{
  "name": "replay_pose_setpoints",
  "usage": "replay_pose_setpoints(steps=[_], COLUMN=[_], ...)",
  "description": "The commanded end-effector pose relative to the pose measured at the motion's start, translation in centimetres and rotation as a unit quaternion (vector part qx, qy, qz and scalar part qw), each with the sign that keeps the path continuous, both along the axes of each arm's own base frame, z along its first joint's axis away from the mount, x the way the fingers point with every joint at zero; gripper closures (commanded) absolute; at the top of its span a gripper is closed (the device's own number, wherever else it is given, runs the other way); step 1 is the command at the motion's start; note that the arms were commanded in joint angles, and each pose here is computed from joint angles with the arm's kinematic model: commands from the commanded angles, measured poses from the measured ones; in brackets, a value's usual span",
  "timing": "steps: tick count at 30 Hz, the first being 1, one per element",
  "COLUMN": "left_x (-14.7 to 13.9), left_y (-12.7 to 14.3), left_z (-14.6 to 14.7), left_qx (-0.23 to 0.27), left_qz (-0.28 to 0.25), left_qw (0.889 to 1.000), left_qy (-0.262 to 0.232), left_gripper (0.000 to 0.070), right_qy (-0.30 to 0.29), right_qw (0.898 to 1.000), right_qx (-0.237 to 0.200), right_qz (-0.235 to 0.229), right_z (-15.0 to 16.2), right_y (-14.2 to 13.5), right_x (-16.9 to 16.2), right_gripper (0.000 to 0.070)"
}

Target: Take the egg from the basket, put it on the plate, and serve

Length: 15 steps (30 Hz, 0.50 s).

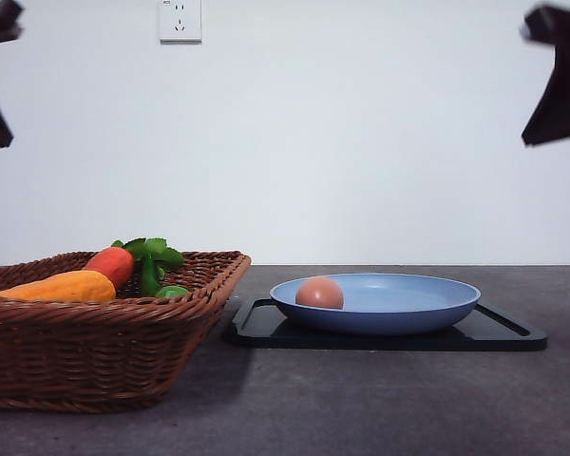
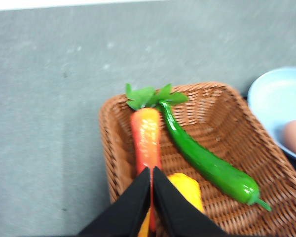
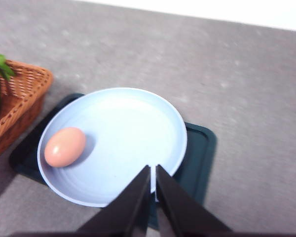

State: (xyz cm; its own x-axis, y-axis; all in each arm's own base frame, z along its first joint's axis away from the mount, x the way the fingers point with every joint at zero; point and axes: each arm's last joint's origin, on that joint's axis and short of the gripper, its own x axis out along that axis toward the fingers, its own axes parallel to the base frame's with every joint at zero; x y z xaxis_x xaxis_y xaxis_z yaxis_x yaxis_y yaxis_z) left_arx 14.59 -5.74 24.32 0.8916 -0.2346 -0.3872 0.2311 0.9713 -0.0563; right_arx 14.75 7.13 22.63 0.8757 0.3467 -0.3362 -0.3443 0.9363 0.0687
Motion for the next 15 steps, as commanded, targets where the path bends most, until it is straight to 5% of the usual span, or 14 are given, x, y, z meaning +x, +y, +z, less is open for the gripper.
replay_pose_setpoints(steps=[1, 15], left_x=[-0.53, -1.24], left_y=[0.14, 0.44], left_z=[0.26, 0.92], left_qx=[-0.029, -0.044], left_qz=[0.005, 0.007], left_qw=[0.999, 0.998], left_qy=[-0.014, -0.036], left_gripper=[0.07, 0.07], right_qy=[-0.015, -0.004], right_qw=[1.0, 1.0], right_qx=[0.017, 0.016], right_qz=[-0.002, -0.004], right_z=[-0.38, -0.95], right_y=[0.11, 0.02], right_x=[-0.01, -0.1], right_gripper=[0.07, 0.07])
